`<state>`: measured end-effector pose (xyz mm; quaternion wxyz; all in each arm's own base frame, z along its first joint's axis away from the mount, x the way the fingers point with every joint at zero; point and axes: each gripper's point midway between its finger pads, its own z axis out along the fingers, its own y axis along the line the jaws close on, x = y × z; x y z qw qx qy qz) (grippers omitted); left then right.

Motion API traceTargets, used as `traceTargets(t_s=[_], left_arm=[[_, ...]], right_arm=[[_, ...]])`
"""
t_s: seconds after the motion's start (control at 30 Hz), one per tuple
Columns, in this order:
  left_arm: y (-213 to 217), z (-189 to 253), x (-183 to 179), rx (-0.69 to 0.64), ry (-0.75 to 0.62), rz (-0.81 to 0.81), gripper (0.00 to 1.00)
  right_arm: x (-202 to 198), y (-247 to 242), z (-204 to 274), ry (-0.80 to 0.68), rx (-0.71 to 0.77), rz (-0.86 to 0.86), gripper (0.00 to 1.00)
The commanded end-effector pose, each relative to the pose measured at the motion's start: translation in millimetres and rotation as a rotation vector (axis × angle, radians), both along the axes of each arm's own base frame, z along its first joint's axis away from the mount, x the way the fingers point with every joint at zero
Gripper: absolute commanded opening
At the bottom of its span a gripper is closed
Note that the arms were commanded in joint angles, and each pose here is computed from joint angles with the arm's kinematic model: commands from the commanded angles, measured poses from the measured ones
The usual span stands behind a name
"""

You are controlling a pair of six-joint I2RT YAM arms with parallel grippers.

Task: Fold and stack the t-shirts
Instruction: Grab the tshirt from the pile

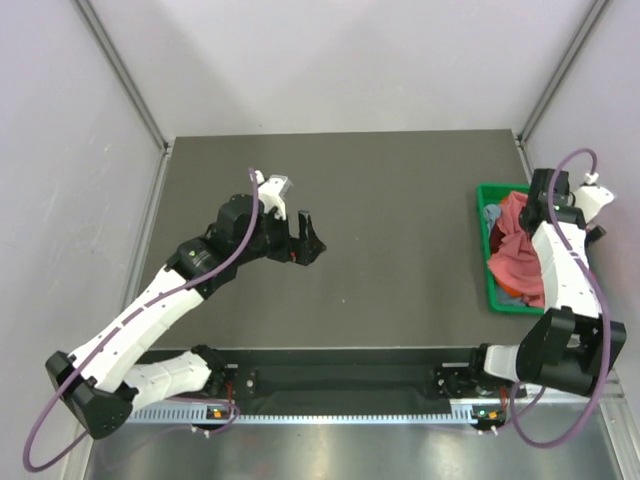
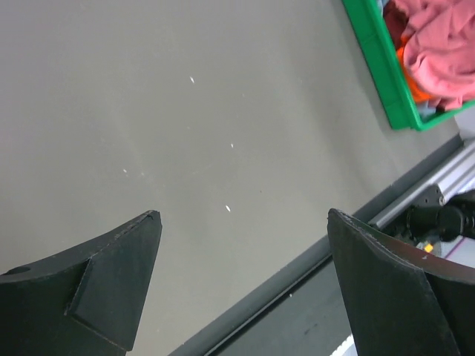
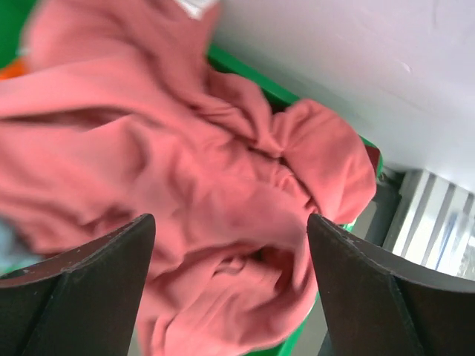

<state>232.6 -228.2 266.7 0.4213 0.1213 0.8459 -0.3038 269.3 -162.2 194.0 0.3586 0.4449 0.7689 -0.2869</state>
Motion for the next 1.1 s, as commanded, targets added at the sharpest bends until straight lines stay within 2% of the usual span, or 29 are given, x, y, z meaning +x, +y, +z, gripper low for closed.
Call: traceTargets(t_s=[0.0, 0.17, 0.2, 0.3, 0.33, 0.4, 0.43, 0.5, 0.53, 0.57, 0.6, 0.63, 0.7, 0.73, 0.87, 0.97, 1.07], left_arm=[[-13, 7, 0, -0.019, 0.015, -0.052, 0.97], [-22, 3, 3, -0.051, 0.065, -0.046, 0.96], [-24, 2, 3, -0.058, 0.074, -0.047, 0.96], [-27, 2, 4, -0.083, 0.092, -0.035, 0.95], [-27, -1, 4, -0.084, 0.101, -0.031, 0.94], [-28, 1, 4, -0.097, 0.1, -0.03, 0.93], [-28, -2, 3, -0.097, 0.1, -0.032, 0.93], [-29, 3, 6, -0.112, 0.036, -0.048, 0.92], [-19, -17, 13, -0.07, 0.031, 0.012, 0.91], [-7, -28, 20, -0.04, 0.029, 0.089, 0.91], [-7, -28, 20, -0.042, 0.03, 0.093, 0.91], [-3, -35, 23, -0.032, 0.043, 0.106, 0.91], [-2, -38, 23, -0.043, 0.079, 0.111, 0.89], [0, -36, 25, -0.051, 0.082, 0.124, 0.88], [27, -24, 40, -0.076, 0.076, 0.272, 0.89], [62, -10, 54, -0.131, 0.078, 0.399, 0.89], [99, 2, 63, -0.219, 0.08, 0.502, 0.91]], right_arm=[[1, -19, -12, -0.05, 0.026, -0.095, 0.83], [-1, -30, -25, -0.04, -0.013, -0.119, 0.74], [-2, -31, -30, -0.023, -0.014, -0.119, 0.67], [-1, -34, -28, -0.023, -0.032, -0.112, 0.56], [-1, -36, -22, -0.024, -0.045, -0.097, 0.45], [6, -35, 1, -0.064, -0.077, -0.038, 0.36], [18, -27, 13, -0.102, -0.065, 0.03, 0.22], [30, -13, 42, -0.16, -0.075, 0.13, 0.05], [45, 5, 69, -0.225, -0.076, 0.203, 0.0], [52, 21, 85, -0.254, -0.067, 0.277, 0.0], [57, 31, 104, -0.284, -0.087, 0.32, 0.0], [77, 69, 139, -0.377, -0.058, 0.488, 0.0], [90, 112, 179, -0.464, -0.035, 0.686, 0.0], [94, 167, 221, -0.578, 0.008, 0.894, 0.0], [69, 273, 311, -0.854, 0.11, 1.312, 0.0], [45, 322, 344, -1.013, 0.239, 1.495, 0.0], [39, 354, 325, -1.003, 0.373, 1.573, 0.0]])
